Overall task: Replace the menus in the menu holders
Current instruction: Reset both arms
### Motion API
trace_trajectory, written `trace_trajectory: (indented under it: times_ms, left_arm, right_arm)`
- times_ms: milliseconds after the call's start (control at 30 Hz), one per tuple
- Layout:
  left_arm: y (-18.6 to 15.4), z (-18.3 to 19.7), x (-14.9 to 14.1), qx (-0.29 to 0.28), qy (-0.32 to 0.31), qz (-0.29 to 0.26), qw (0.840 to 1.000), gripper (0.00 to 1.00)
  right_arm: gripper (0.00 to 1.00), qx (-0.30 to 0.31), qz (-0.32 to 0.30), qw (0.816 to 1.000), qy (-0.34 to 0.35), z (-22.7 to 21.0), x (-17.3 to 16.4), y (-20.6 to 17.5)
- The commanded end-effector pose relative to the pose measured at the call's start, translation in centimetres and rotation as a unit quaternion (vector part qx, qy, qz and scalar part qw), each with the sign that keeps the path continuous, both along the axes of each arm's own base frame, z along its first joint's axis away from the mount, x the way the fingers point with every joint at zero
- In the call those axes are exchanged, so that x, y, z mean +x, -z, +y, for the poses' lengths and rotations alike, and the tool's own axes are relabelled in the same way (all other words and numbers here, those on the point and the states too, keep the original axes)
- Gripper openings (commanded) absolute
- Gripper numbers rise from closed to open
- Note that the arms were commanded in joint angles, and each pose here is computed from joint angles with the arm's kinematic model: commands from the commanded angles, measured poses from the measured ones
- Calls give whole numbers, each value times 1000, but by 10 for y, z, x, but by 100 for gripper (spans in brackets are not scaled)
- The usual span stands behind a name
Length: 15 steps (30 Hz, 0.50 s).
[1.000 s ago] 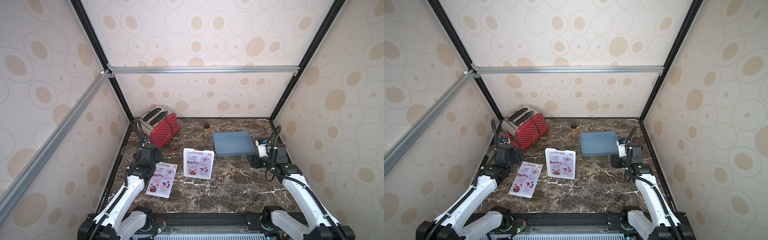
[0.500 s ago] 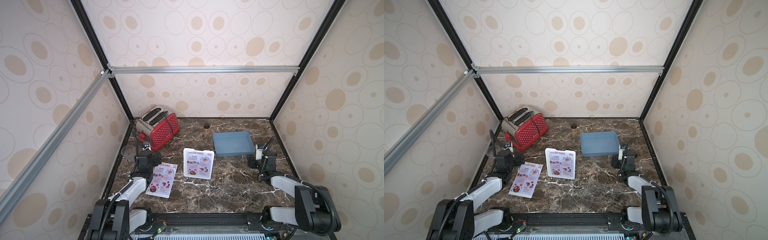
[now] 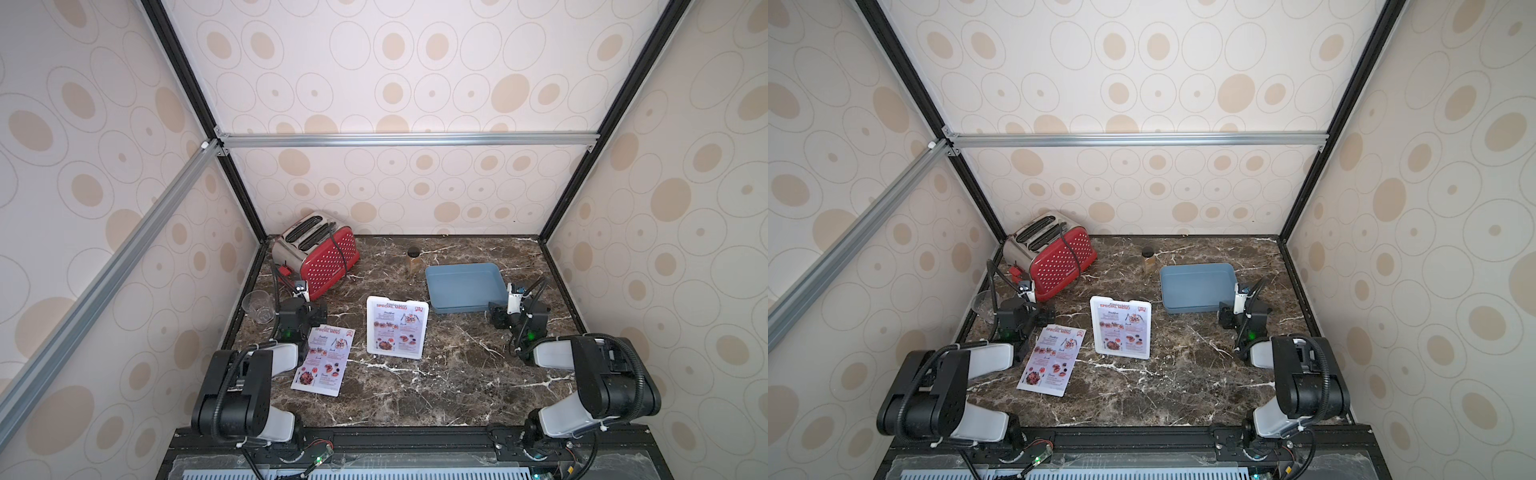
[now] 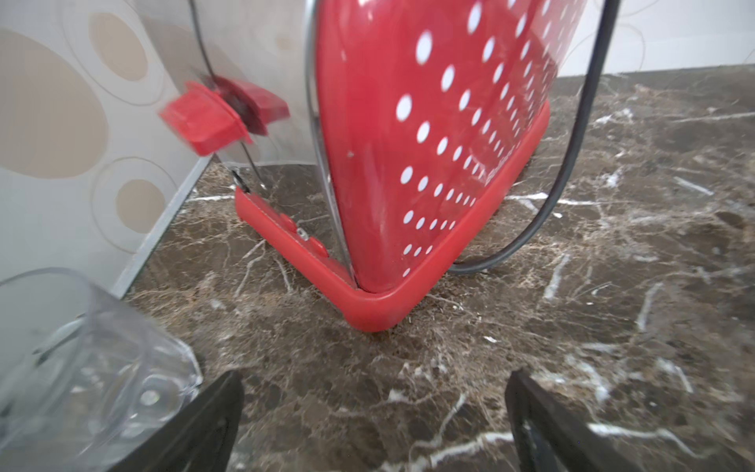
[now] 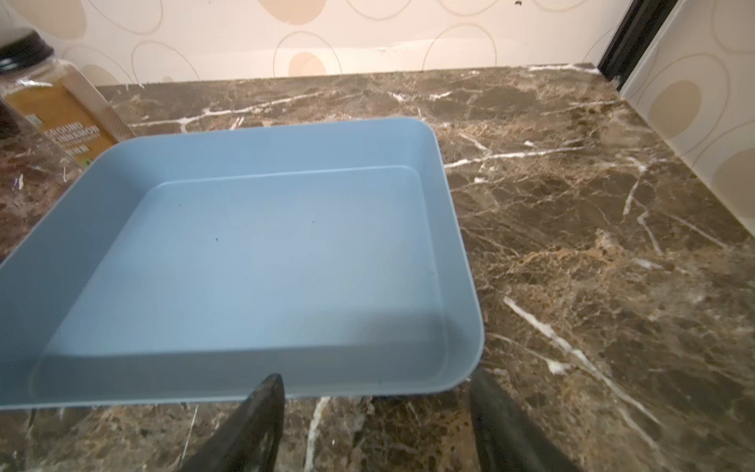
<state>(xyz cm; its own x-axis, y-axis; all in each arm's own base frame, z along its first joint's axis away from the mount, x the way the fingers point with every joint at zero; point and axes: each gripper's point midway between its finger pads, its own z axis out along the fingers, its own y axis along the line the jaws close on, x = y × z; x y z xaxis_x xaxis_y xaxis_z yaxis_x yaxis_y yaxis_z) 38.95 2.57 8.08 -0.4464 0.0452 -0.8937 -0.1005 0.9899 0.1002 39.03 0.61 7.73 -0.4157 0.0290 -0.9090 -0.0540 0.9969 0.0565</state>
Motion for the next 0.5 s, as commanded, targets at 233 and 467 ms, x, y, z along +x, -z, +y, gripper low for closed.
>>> trace_trajectory:
  times_ms: [233, 467]
  left_arm:
    - [-18, 30, 8, 10, -70, -51, 996, 99]
    - [-25, 41, -5, 55, -151, -67, 985, 99]
  right_arm:
    - [81, -11, -11, 1000, 8, -1, 6, -7]
    - [83, -11, -9, 1000, 9, -1, 6, -7]
